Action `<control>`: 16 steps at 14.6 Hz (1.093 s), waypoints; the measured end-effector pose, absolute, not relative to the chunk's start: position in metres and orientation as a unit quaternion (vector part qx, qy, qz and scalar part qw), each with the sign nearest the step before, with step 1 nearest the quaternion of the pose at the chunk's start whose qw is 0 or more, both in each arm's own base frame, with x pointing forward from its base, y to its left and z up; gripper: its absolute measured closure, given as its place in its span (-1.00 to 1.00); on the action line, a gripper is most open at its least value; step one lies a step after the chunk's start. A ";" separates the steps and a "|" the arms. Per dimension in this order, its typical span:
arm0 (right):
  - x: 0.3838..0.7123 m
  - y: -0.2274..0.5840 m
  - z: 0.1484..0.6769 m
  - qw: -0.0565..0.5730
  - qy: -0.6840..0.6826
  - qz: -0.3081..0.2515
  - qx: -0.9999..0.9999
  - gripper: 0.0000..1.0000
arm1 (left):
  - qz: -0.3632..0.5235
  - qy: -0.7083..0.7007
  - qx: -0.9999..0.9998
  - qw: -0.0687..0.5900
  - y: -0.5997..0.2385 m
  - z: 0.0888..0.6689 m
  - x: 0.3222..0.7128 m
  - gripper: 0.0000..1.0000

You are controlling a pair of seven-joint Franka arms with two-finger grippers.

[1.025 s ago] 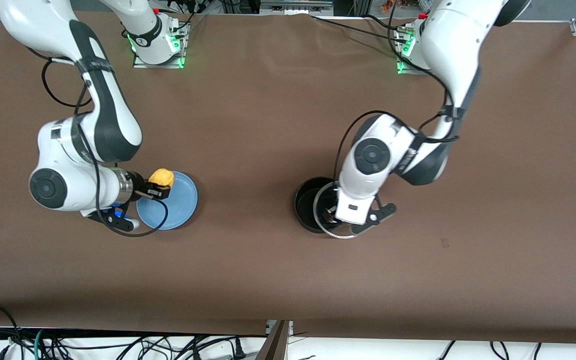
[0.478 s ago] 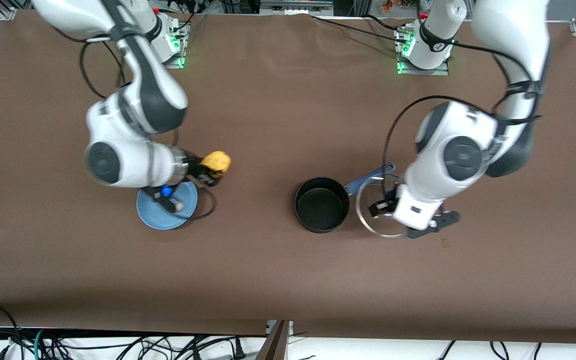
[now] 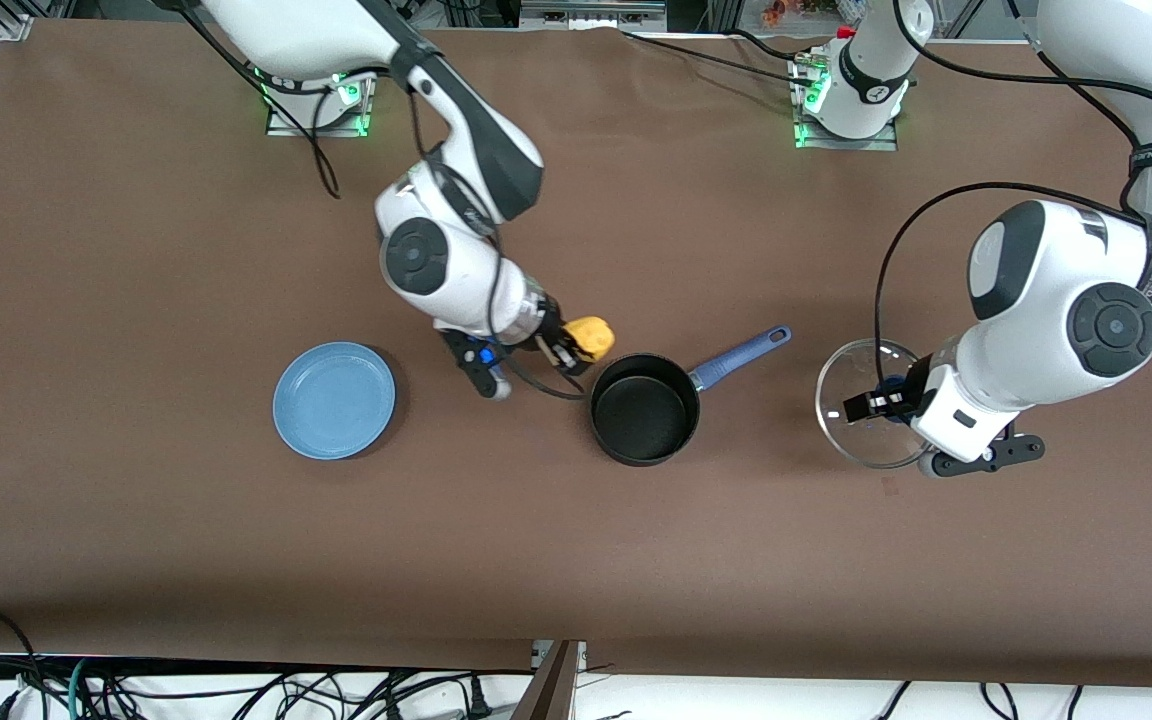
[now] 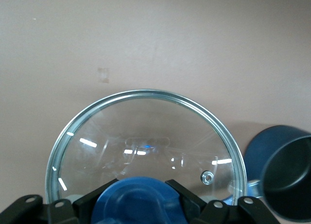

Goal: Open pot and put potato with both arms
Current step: 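Lower the potato into the pot and open the right gripper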

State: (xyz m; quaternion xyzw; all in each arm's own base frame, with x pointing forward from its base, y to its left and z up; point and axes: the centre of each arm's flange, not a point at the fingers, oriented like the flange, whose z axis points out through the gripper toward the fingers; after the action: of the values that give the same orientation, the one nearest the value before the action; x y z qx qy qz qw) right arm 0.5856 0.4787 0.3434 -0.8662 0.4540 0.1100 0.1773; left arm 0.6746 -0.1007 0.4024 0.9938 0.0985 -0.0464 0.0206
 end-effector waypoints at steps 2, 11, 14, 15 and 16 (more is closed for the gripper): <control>0.580 0.505 0.327 0.213 0.475 0.093 -0.849 -0.26 | -0.036 0.094 0.995 0.022 -0.096 0.391 0.669 0.13; 0.584 0.518 0.324 0.240 0.492 0.067 -0.834 -0.98 | 0.009 0.039 0.999 0.021 -0.036 0.316 0.608 0.13; 0.601 0.484 0.350 0.185 0.454 0.044 -0.870 -0.98 | 0.028 0.028 0.999 0.023 -0.032 0.288 0.587 0.13; 0.606 0.469 0.363 0.170 0.434 0.042 -0.884 -0.98 | 0.034 0.024 0.999 0.023 -0.032 0.277 0.579 0.13; 0.612 0.451 0.376 0.155 0.412 0.045 -0.897 -0.98 | 0.041 0.023 0.999 0.024 -0.033 0.268 0.572 0.13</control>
State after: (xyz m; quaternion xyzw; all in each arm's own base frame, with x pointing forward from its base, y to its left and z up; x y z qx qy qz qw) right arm 0.6124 0.4507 0.3757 -0.8969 0.4117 0.0448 0.1551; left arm 0.5719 -0.0326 0.2678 0.9986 0.0228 0.0409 0.0245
